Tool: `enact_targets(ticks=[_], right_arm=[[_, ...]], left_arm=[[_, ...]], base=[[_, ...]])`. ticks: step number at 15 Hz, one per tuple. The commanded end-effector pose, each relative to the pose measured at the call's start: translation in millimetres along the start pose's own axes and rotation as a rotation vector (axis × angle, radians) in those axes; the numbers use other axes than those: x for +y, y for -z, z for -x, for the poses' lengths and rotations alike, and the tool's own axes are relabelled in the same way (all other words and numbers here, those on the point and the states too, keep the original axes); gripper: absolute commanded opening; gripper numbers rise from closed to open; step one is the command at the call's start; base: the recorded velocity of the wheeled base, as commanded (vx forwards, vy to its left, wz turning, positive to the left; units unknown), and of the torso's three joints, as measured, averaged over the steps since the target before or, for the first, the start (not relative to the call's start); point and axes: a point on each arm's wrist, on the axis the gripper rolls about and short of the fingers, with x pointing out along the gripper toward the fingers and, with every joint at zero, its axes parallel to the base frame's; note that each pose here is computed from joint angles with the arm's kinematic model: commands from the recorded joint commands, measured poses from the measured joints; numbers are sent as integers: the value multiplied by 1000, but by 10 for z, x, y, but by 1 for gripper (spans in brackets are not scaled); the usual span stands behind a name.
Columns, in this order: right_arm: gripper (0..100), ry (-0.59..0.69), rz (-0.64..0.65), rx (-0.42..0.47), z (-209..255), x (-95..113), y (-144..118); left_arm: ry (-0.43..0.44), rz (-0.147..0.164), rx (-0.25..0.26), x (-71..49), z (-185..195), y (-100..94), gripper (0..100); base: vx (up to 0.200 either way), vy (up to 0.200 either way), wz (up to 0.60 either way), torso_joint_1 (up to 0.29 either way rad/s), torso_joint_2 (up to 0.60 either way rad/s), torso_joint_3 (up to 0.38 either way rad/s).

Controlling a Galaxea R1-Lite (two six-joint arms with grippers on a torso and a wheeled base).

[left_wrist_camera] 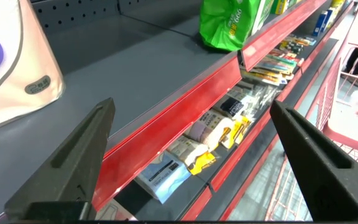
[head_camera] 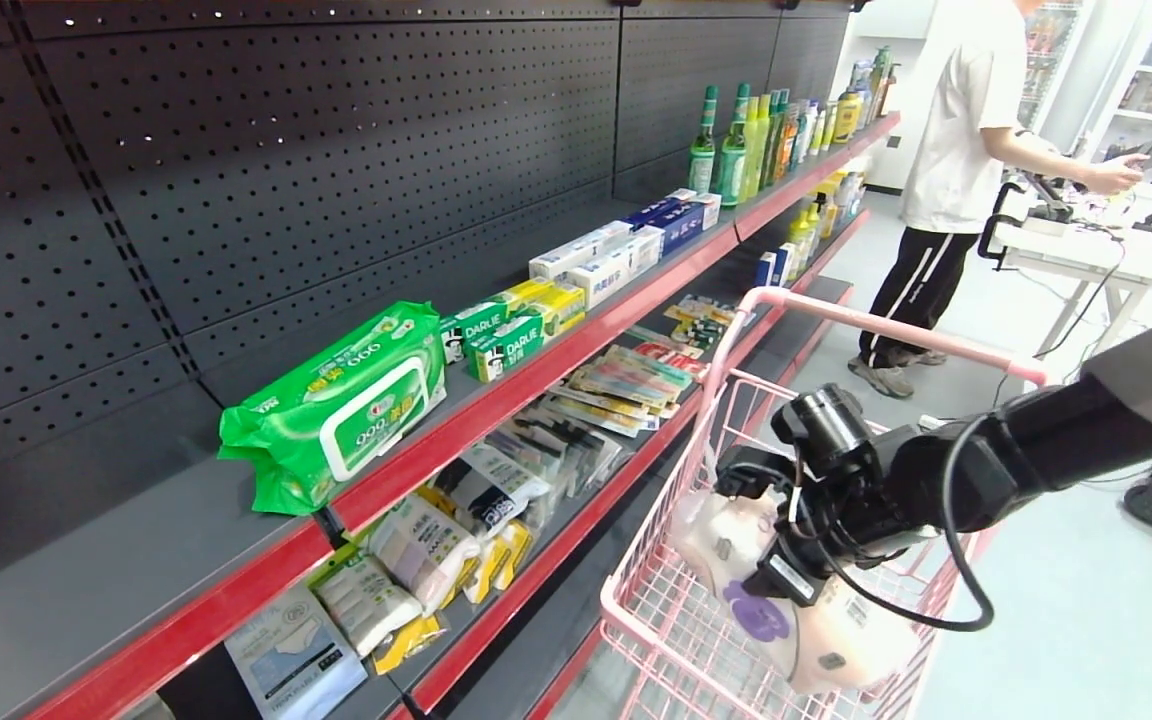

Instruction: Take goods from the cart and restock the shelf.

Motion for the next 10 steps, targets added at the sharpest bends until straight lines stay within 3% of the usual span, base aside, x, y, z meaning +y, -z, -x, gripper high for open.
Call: enact_targets(ticks=[1,5,9,10], right_arm=[[0,76,-44,-103,464,-162,13],[0,147,-138,-176,863,-318,176],[0,216,-225,-335,1561,-165,502],[0,219,-226,-341,1582,-157,512]], left_arm=[[-1,0,1,0,-1,0,100],[-1,0,1,0,-1,0,100],[-1,0,1,0,-1,0,100],[-3,0,1,0,-1,0,100]], base=[[0,0,0,0,0,0],[0,0,0,0,0,0],[0,0,0,0,0,0],[0,0,0,0,0,0]])
